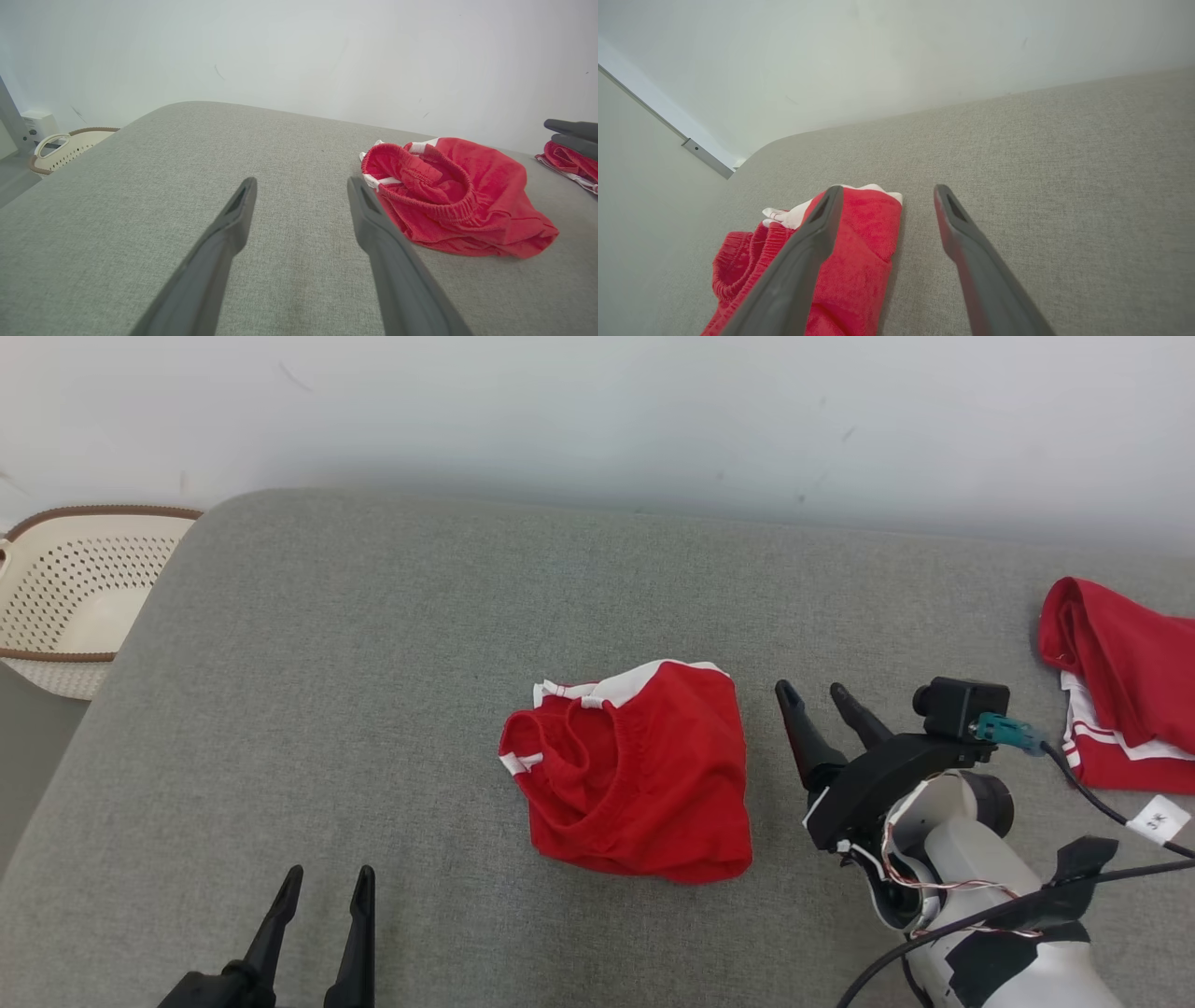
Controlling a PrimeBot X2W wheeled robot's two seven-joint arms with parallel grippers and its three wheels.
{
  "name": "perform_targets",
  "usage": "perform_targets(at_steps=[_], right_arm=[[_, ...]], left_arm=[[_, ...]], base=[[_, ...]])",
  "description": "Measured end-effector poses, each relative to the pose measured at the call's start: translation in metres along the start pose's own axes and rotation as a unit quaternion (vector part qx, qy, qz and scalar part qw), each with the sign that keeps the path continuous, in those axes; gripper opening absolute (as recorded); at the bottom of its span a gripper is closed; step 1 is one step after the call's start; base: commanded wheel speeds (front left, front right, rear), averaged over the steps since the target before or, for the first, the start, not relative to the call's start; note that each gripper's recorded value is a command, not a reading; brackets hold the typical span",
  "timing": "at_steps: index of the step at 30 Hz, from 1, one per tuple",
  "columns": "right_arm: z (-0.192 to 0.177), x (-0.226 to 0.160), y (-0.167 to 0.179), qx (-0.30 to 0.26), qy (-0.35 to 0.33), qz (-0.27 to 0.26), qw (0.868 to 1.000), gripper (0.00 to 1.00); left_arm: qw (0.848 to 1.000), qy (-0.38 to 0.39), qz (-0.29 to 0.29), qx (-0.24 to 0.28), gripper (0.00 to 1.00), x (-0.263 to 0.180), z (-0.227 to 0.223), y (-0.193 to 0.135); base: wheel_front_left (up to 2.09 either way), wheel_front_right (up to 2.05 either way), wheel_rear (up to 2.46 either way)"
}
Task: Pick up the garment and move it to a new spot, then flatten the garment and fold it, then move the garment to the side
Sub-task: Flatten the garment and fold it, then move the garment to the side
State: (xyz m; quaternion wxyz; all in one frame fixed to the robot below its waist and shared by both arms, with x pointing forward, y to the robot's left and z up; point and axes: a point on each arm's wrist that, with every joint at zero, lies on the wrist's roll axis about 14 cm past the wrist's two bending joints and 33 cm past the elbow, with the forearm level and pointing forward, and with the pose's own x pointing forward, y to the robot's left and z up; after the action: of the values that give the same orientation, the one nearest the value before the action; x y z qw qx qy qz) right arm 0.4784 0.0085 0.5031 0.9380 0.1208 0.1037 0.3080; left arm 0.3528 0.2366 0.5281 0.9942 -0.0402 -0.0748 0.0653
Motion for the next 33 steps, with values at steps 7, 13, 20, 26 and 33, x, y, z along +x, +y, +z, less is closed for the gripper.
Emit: perform_targets(at_steps=[7,13,20,26,33], right_arm=[[-0.023,0.007,0.004,0.012,0.040,-0.002,0.999,1.00],[-0.040,0.018,0.006,0.003,0.075,0.000,0.997,1.00],[-0.061,0.027,0.008,0.009,0.110,0.000,0.994,1.00],[-0.081,0.031,0.014,0.010,0.143,0.005,0.990,1.00],[-0.088,0.036,0.022,0.004,0.160,0.015,0.987,0.00]], left_arm=[[1.000,0.005,-0.002,0.001,1.00,0.002,-0.003,0.000],[1.000,0.009,0.007,0.004,1.00,0.003,-0.005,0.006],[1.000,0.015,0.015,0.006,1.00,0.003,-0.009,0.011],[1.000,0.020,0.022,0.005,1.00,0.003,-0.011,0.016],[0.999,0.023,0.022,0.002,1.00,0.003,-0.013,0.015]], base=[[0.00,0.00,0.00],[0.00,0.00,0.00],[0.00,0.00,0.00],[0.00,0.00,0.00],[0.00,0.00,0.00]])
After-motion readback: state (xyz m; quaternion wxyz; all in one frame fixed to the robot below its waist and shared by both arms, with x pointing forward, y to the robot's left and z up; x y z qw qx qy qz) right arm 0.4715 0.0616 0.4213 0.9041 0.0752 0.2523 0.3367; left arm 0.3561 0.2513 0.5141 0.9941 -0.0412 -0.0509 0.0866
